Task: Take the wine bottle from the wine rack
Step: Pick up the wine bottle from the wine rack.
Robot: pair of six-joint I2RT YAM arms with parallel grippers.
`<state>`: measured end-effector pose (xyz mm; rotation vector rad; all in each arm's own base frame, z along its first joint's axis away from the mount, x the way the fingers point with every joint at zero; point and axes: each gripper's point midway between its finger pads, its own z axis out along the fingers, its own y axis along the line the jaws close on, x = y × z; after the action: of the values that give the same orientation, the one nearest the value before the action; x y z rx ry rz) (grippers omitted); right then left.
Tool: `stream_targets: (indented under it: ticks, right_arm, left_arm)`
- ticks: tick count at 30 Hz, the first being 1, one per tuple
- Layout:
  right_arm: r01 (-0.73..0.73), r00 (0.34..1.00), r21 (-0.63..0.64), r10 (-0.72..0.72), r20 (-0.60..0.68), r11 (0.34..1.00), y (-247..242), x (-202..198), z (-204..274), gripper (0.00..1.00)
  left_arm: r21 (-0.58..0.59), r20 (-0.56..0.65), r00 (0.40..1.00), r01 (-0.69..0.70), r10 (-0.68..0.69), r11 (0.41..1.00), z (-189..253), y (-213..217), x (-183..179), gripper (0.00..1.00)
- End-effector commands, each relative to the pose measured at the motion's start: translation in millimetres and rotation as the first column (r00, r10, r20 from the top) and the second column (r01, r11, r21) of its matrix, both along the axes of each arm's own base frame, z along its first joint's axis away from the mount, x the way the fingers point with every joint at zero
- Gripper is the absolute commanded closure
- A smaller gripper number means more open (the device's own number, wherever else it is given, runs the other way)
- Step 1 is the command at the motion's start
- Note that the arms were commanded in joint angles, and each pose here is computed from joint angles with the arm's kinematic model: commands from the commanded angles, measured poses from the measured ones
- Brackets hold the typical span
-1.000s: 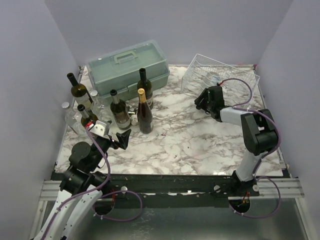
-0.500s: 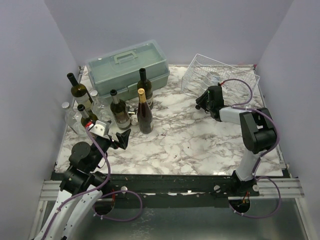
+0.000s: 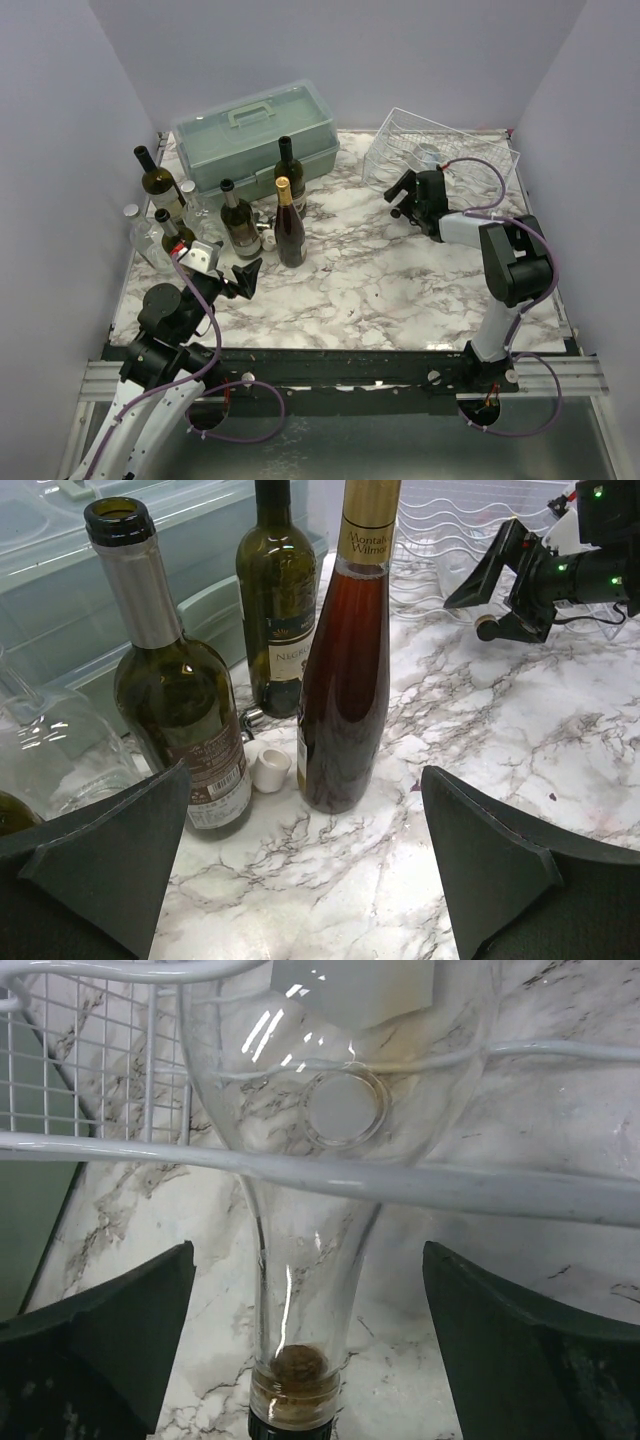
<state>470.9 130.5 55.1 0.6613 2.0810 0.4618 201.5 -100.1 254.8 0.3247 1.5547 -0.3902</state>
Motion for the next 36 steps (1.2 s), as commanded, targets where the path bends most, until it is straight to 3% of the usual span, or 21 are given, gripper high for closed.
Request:
stream_targets:
  ticks: [1,16,24,29,33,36]
  right_arm:
    - [-0.024,1.000,0.024,0.024,0.019,0.999,8,9,8,0.00]
    - [-0.075,0.995,0.072,0.080,-0.063,0.995,23,5,-17,0.00]
    - [-0.070,0.994,0.010,0.071,-0.081,0.997,11,0,-21,0.00]
    - [-0.104,0.992,0.096,0.110,-0.062,0.990,14,-5,-20,0.00]
    - [-0.073,0.994,0.095,0.080,-0.077,0.993,11,-1,-23,0.13]
    - [-0.077,0.995,0.111,0.084,-0.060,0.991,14,-1,-18,0.31]
  left_arm:
    - [0.015,-0.009,1.000,0.019,-0.019,1.000,-4,-3,0,0.01]
    - [0.015,-0.011,1.000,0.023,-0.023,1.000,-4,-4,0,0.01]
    - [0.017,-0.016,1.000,0.024,-0.023,1.000,-6,-4,0,0.01]
    - [0.017,-0.018,1.000,0.022,-0.022,1.000,-6,-3,1,0.01]
    - [0.016,-0.017,1.000,0.021,-0.021,1.000,-6,-3,1,0.01]
    - [0.017,-0.018,1.000,0.018,-0.018,1.000,-6,-3,1,0.01]
